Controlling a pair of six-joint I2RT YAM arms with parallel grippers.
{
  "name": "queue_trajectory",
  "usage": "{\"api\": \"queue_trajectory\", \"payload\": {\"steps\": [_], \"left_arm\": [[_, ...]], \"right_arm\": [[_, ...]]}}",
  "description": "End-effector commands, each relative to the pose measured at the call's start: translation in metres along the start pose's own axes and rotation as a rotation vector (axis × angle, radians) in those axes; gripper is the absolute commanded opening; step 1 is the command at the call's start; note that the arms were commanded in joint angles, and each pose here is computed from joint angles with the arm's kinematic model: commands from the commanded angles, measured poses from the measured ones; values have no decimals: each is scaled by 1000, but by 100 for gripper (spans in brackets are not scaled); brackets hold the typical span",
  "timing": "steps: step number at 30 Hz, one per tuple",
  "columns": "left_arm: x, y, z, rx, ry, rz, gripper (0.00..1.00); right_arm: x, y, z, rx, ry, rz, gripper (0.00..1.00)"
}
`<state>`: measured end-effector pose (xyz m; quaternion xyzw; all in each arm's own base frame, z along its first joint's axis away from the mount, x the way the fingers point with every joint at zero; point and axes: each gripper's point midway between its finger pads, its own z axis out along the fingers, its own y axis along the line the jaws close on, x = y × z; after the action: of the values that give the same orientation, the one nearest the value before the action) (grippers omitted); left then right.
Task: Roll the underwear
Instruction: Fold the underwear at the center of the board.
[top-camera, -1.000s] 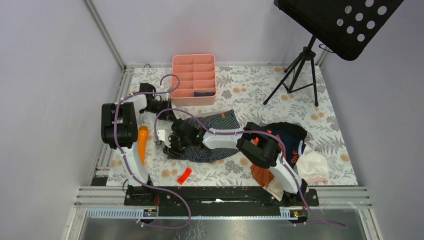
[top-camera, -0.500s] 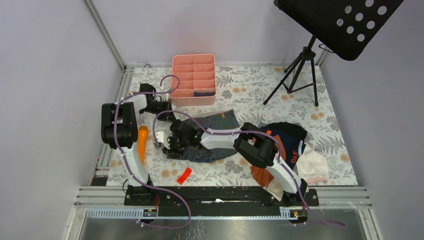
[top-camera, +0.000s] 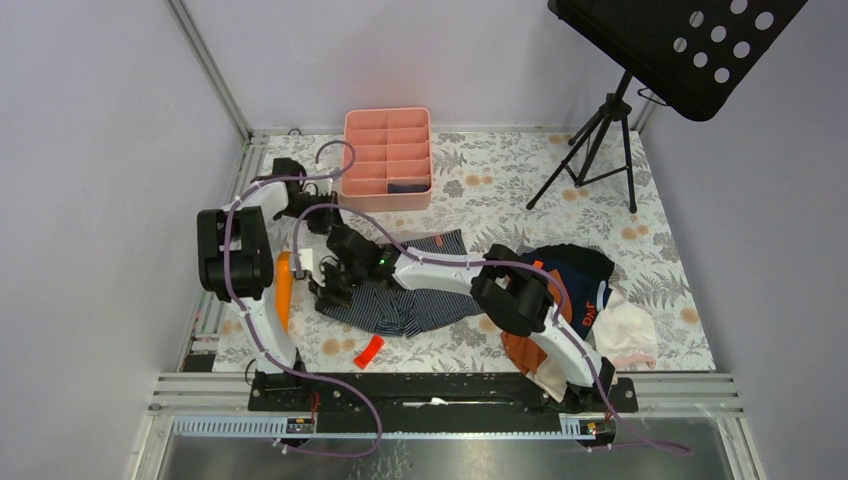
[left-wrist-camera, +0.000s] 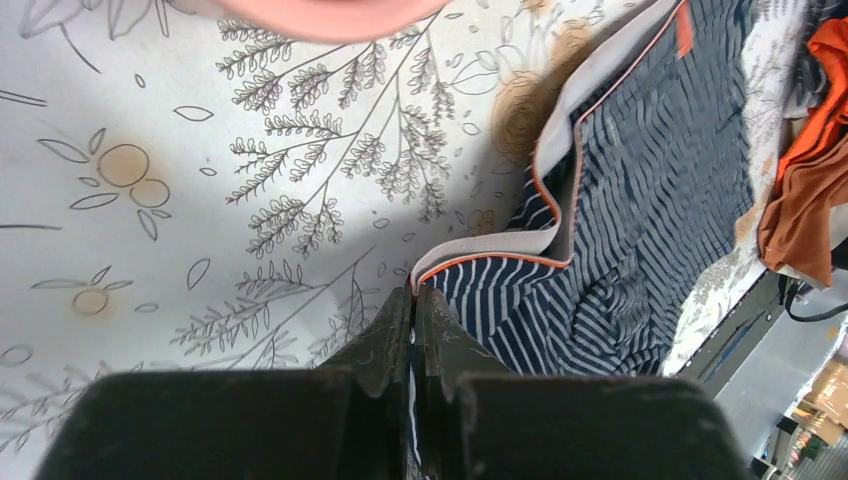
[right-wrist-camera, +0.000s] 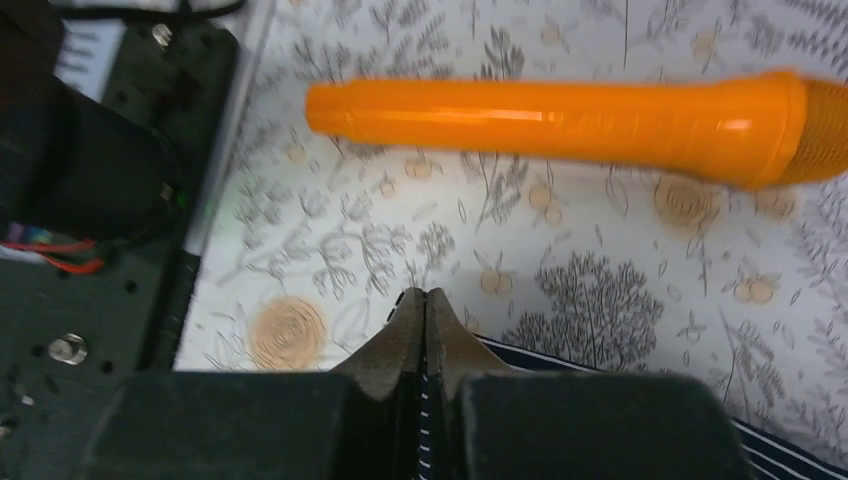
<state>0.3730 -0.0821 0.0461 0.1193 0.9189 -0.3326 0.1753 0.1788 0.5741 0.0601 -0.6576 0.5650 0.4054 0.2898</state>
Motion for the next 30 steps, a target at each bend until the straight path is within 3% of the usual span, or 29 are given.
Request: {"api": "queue_trajectory", "payload": {"steps": [1,8,14,18,30], "left_arm": [[-44,-31,-45,5,-117,131,0],[-73,-67,-68,40,-178,170,0],[-82,-110,-42,91,-122,224,0],[-88,-122,-12,103,-78,174,0],[-96,-153,49,114,0,250,0]], "right_arm": [[-89,25,-23,-69,-165,-10,0],[-110,29,-66,-42,-194,-25,0],[-90,30,-116,11,-176,-21,0],[-59,31,-141,46,-134,28,0],[39,51,-209,179,5,87,0]]}}
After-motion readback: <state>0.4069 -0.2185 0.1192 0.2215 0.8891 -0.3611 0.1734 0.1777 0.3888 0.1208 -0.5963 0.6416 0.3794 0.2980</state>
